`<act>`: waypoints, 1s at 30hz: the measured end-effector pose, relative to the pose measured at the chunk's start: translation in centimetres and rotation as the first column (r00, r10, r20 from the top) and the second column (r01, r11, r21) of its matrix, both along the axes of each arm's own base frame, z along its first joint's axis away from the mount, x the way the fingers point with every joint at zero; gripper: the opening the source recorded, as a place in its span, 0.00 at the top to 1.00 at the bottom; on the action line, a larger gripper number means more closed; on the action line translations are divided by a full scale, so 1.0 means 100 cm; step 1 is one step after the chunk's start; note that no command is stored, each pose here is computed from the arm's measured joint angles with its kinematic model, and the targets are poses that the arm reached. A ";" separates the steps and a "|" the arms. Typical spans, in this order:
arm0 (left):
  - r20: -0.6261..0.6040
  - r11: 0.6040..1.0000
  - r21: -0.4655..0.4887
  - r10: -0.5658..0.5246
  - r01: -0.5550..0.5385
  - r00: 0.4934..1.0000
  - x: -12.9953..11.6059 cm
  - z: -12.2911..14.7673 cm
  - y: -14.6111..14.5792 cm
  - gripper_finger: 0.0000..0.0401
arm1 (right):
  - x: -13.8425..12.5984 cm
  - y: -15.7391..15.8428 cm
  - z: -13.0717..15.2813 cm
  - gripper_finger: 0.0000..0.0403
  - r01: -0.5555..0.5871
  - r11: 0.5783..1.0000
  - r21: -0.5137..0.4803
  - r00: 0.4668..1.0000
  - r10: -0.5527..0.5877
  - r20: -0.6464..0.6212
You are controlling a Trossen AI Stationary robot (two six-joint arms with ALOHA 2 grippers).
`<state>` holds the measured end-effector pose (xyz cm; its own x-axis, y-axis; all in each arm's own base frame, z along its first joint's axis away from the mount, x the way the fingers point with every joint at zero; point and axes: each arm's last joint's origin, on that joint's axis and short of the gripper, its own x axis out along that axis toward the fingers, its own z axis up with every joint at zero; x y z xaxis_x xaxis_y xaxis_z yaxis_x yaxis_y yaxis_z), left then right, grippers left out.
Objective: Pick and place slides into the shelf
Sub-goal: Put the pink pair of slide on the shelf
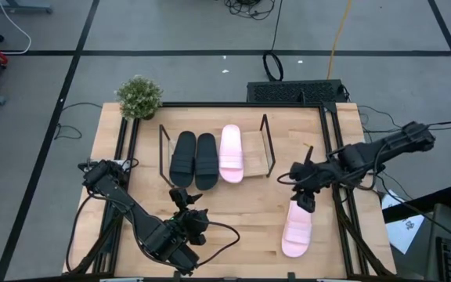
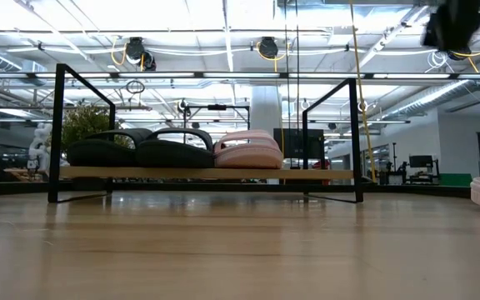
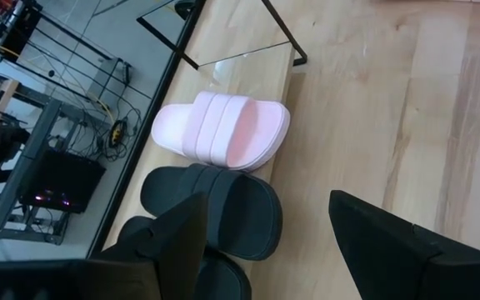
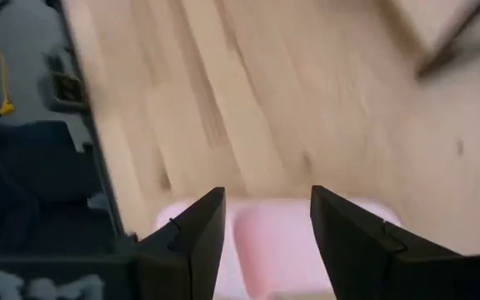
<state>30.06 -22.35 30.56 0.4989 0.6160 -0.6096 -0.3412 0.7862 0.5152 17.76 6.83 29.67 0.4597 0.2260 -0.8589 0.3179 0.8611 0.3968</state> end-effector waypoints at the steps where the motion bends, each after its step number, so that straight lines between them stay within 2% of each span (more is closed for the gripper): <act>1: 0.000 1.000 0.000 0.000 0.000 1.000 0.000 0.000 0.000 0.36 | -0.005 -0.002 -0.009 0.58 0.017 1.000 0.011 1.000 -0.017 -0.021; 5: 0.001 1.000 -0.001 0.000 0.000 1.000 0.000 0.000 0.000 0.36 | -0.020 -0.007 -0.040 0.58 0.072 0.997 0.037 0.996 -0.070 -0.062; 11: 0.005 1.000 -0.004 0.003 -0.003 1.000 0.000 0.000 0.000 0.36 | -0.033 -0.011 -0.075 0.58 0.101 0.974 0.205 0.994 -0.093 -0.051; 17: 0.007 1.000 -0.006 0.005 -0.005 1.000 0.000 0.000 0.000 0.36 | -0.044 -0.013 -0.107 0.58 0.139 0.947 0.289 0.986 -0.107 -0.125; 24: 0.007 1.000 -0.007 0.005 -0.005 1.000 0.000 0.000 0.000 0.36 | -0.047 -0.014 -0.112 0.58 0.113 0.954 0.279 0.990 -0.084 -0.112; 30: 0.013 1.000 -0.018 0.015 -0.015 1.000 0.000 0.000 0.000 0.36 | -0.044 -0.011 -0.112 0.58 0.087 0.947 0.310 0.993 -0.059 -0.099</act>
